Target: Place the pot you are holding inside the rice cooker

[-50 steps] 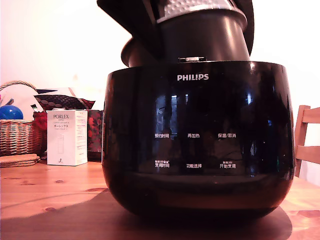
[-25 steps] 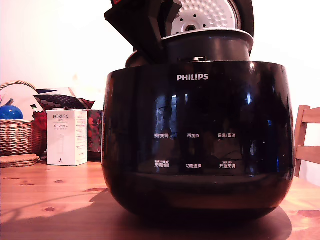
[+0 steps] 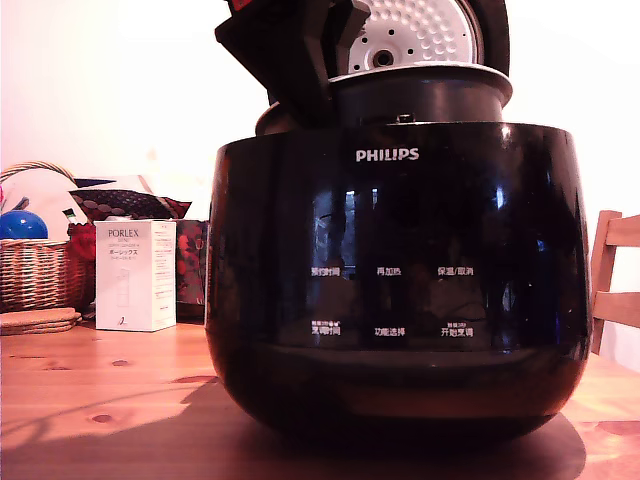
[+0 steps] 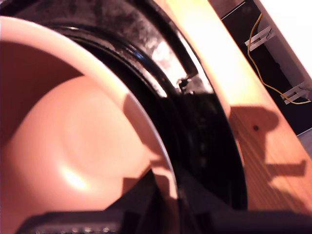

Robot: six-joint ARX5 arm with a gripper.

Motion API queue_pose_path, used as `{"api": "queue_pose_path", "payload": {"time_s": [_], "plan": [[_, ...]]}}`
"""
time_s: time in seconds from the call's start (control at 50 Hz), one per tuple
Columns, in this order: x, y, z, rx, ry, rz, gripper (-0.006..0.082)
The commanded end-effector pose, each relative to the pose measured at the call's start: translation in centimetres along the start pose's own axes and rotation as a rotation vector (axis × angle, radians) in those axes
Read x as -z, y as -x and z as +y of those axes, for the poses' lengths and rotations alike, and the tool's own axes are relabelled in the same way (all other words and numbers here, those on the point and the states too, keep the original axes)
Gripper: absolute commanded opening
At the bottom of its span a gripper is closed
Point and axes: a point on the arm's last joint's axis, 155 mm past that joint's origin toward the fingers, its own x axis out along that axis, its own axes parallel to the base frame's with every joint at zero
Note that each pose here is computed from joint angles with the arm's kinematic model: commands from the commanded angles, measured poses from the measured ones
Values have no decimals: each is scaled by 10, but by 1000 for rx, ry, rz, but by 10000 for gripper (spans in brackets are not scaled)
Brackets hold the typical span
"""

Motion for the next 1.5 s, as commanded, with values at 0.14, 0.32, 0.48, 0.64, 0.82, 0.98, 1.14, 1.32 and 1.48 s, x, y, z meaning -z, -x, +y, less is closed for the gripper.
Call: {"api": "queue_pose_path", "payload": {"time_s": [0.14,0.32,0.48,0.64,0.82,0.98,1.14,1.32,1.48], "plan": [[-23,-12,1,1,-64,-48,28],[-23,-12,2,1,-64,-48,84],[-23,-12,2,0,-64,-47,84],[-23,-12,1,1,-63,-47,116],[-20,-12,2,-3,-52,-34,153],[-19,-12,1,0,-26,-26,154],[-10,-10,-5,19,-11,14,153],[0,-4,-14,50,52,64,153],[-1,7,-16,58,104,73,153]]}}
